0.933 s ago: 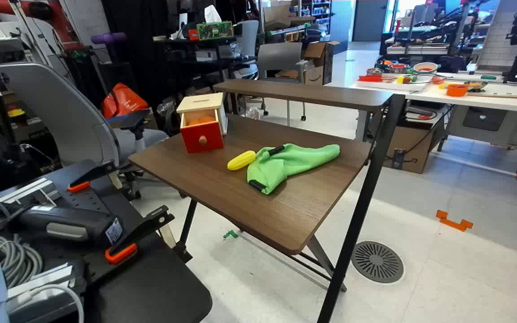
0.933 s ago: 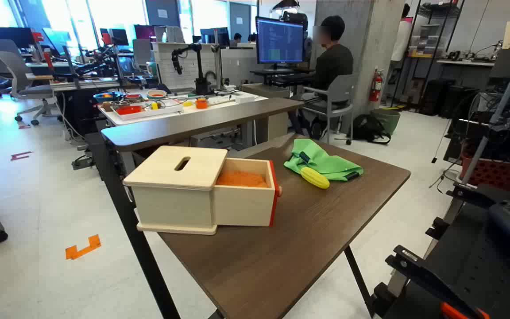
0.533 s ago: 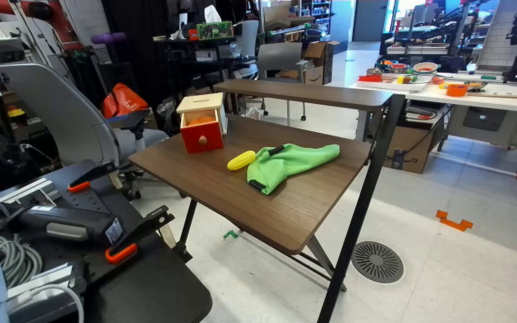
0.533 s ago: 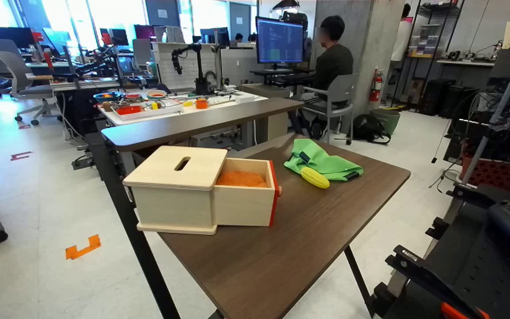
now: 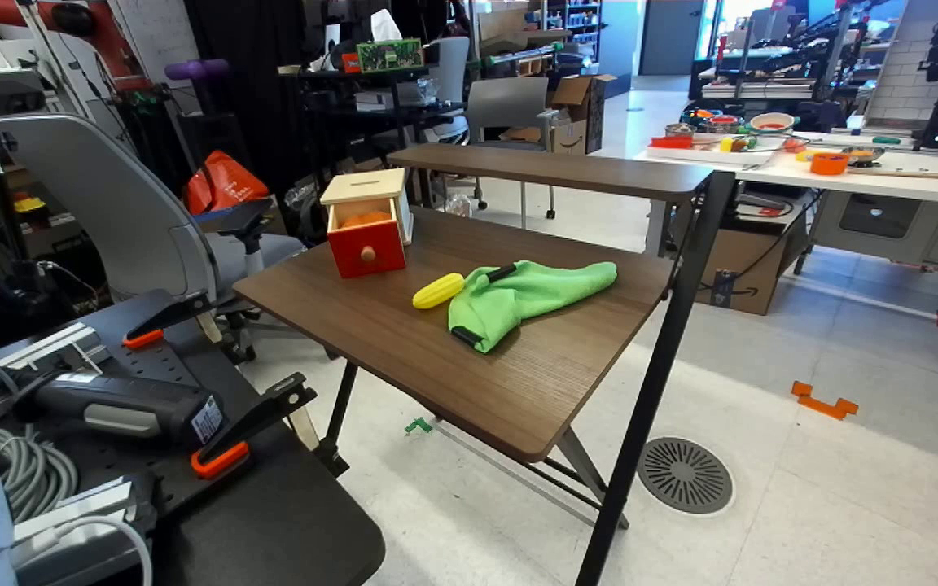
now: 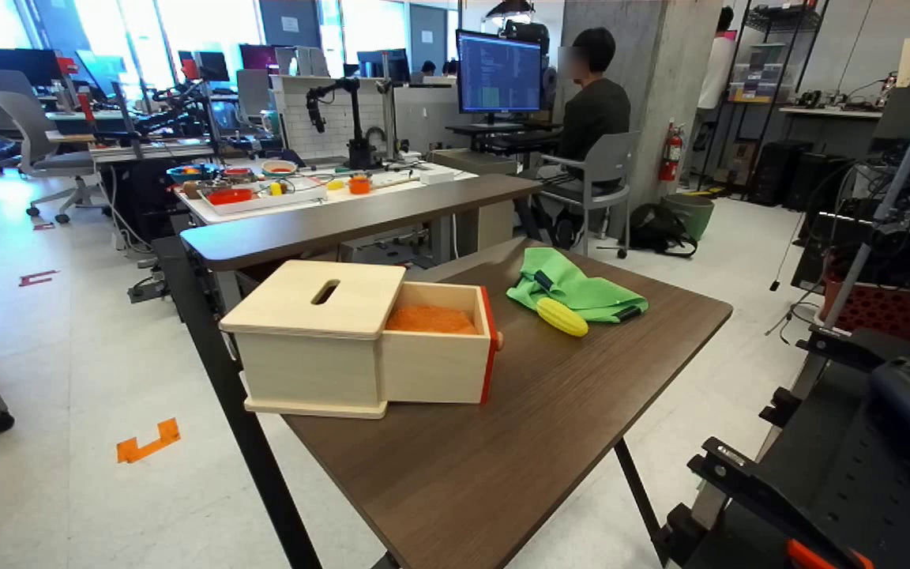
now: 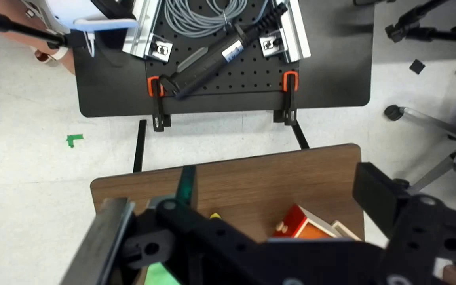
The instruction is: Unfold the green cloth
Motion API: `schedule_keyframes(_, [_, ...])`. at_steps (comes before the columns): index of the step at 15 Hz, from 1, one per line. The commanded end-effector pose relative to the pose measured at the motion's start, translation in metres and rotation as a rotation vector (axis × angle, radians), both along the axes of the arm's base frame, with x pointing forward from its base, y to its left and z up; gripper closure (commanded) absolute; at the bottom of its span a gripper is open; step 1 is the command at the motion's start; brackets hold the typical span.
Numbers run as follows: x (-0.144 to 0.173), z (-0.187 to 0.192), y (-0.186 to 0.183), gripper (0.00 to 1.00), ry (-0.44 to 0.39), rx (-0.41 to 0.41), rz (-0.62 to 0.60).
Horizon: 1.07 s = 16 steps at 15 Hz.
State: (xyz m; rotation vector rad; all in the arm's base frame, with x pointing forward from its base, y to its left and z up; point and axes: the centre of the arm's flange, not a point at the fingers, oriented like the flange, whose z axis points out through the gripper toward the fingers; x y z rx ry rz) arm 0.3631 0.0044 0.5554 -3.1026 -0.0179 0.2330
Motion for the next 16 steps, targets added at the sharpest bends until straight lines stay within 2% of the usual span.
schedule_keyframes(1, [0.053,-0.04,0.005,0.0,-0.051,-0.033,-0.068])
schedule_keyframes(5, [0.127,-0.105,0.002,0.0,-0.066,-0.036,-0.117])
schedule_keyframes(9, [0.192,-0.186,-0.003,0.0,-0.077,-0.078,-0.188])
schedule_keyframes(13, [0.251,-0.265,-0.013,0.0,-0.059,-0.144,-0.258])
schedule_keyframes(16, [0.284,-0.312,-0.027,0.0,-0.019,-0.186,-0.309])
